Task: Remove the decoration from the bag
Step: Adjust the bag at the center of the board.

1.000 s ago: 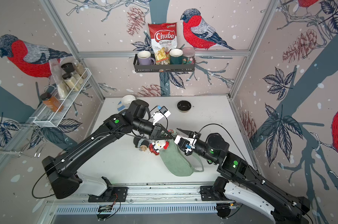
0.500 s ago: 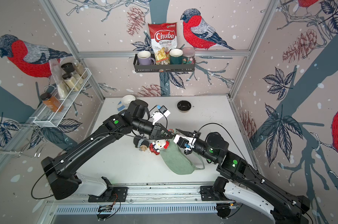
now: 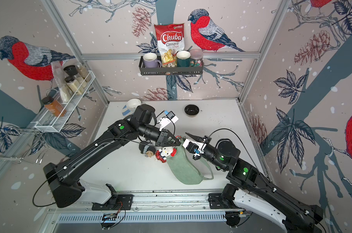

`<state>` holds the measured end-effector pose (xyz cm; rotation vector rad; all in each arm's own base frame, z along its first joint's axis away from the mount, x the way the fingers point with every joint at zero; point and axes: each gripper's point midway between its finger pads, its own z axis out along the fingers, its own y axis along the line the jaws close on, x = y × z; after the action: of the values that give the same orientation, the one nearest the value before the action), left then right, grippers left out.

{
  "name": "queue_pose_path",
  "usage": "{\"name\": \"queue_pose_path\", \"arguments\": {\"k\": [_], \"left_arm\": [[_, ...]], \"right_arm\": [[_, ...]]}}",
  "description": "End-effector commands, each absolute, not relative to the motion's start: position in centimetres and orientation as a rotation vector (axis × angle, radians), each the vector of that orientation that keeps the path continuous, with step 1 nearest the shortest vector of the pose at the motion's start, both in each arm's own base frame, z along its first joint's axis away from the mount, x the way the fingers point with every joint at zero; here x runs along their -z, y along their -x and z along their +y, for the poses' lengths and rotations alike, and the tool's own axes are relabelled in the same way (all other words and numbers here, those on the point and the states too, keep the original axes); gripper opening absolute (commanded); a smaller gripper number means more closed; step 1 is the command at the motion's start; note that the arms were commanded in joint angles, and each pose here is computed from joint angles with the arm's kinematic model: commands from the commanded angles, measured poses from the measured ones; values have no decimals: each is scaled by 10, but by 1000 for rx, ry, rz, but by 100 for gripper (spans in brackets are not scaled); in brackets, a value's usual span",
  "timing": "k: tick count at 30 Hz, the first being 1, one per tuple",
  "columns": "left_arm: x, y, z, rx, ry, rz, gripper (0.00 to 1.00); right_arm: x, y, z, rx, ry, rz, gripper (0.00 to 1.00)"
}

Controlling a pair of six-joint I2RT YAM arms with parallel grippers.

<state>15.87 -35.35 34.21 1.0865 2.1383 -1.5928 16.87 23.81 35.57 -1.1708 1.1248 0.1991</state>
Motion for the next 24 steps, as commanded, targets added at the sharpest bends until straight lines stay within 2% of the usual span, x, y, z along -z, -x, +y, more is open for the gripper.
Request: {"name": "queue_pose_path", "arguments": {"k": [1, 4, 13, 18, 21, 24], "left_arm": [[-354, -152, -357, 1624, -1134, 2061, 0], [-354, -151, -357, 1611, -1141, 2064, 0], [-358, -144, -357, 1606, -1170, 2050, 0], [-355, -143, -353, 1566, -1189, 2064, 0], [-355, -145, -352, 1546, -1189, 2057, 0], [-352, -147, -354, 1541, -1179, 2064, 0]], "right_arm": [[-363, -164, 240, -239, 1159, 1100, 31], [-363, -164, 240, -234, 1166, 1104, 31], [-361, -160, 241, -259, 1198, 1110, 21], [-358, -156, 243, -286, 1216, 1116, 10], [-360, -153, 242, -302, 1219, 1116, 0], [-364, -149, 243, -328, 1222, 1111, 0]]}}
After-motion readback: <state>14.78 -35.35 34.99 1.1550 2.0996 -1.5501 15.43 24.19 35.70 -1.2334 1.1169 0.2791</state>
